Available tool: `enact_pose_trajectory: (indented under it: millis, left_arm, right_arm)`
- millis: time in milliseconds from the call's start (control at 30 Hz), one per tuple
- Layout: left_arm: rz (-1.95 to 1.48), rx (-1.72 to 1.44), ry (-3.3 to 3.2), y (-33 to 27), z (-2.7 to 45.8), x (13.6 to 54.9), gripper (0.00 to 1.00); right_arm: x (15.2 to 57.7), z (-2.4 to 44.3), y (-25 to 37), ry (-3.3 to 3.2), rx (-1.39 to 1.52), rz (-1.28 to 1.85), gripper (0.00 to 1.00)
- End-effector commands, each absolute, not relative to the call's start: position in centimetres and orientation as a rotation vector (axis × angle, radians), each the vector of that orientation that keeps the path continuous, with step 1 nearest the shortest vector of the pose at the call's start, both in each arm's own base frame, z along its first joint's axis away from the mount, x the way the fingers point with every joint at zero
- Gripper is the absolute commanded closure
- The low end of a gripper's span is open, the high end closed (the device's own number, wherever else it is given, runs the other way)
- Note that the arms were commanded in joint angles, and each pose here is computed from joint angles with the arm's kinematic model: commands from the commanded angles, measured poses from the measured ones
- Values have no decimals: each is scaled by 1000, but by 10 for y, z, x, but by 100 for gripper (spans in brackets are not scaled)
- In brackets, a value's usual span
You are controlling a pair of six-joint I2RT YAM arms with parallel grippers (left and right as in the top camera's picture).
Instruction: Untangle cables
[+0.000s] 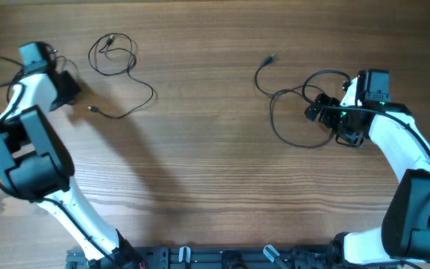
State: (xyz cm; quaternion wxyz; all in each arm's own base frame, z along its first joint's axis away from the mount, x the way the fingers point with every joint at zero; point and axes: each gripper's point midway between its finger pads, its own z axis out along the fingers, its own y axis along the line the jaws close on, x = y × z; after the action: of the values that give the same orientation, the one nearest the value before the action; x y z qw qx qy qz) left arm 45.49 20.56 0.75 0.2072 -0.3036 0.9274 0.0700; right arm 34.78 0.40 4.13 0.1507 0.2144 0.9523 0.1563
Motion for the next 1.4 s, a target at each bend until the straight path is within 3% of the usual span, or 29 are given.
enact_pose_trajectory:
  millis: [0, 133, 167, 200, 233, 267, 367, 467, 600, 833, 1000, 1233, 1300, 1367]
  left_arm:
    - [186, -741, 2525, 229, 31, 474, 96]
    - [196, -734, 2448, 241, 57, 492, 96]
    - [197, -729, 2436, 241, 68, 496, 86]
    - [177, -735, 2424, 240, 84, 499, 57]
    - [99, -725, 2404, 230, 107, 505, 36]
    - [-95, -622, 2356, 199, 148, 517, 0]
    - [-523, -356, 2242, 106, 221, 528, 0]
    - [-797, -247, 2282, 9, 235, 522, 0]
    - [-897, 176, 2419, -125, 204, 497, 0]
    - [-393, 1162, 2384, -296, 86, 443, 0]
    - [-326, 1615, 2095, -374, 41, 405, 0]
    - [-333, 1610, 2056, -393, 0, 414, 0]
    - [-339, 1604, 2082, -392, -8, 412, 20]
    - [-363, 1548, 2168, -390, -21, 409, 29]
  right_arm:
    - [345, 36, 3, 2744, 669, 434, 0]
    - [346, 36, 3, 2745, 657, 433, 0]
    - [346, 39, 3, 2743, 656, 432, 0]
    - [347, 44, 2, 2729, 652, 432, 0]
    - [351, 55, 2, 2699, 639, 434, 0]
    - [361, 85, 0, 2616, 605, 431, 0]
    - [363, 134, -16, 2446, 725, 361, 0]
    - [338, 162, -44, 2292, 1013, 224, 0]
    - [318, 173, -59, 2249, 1075, 114, 0]
    - [304, 163, -57, 2391, 916, 29, 0]
    - [295, 156, -55, 2446, 895, 6, 0]
    - [287, 152, -55, 2480, 903, -5, 0]
    - [287, 152, -55, 2480, 904, -4, 0]
    - [287, 152, -54, 2482, 905, -4, 0]
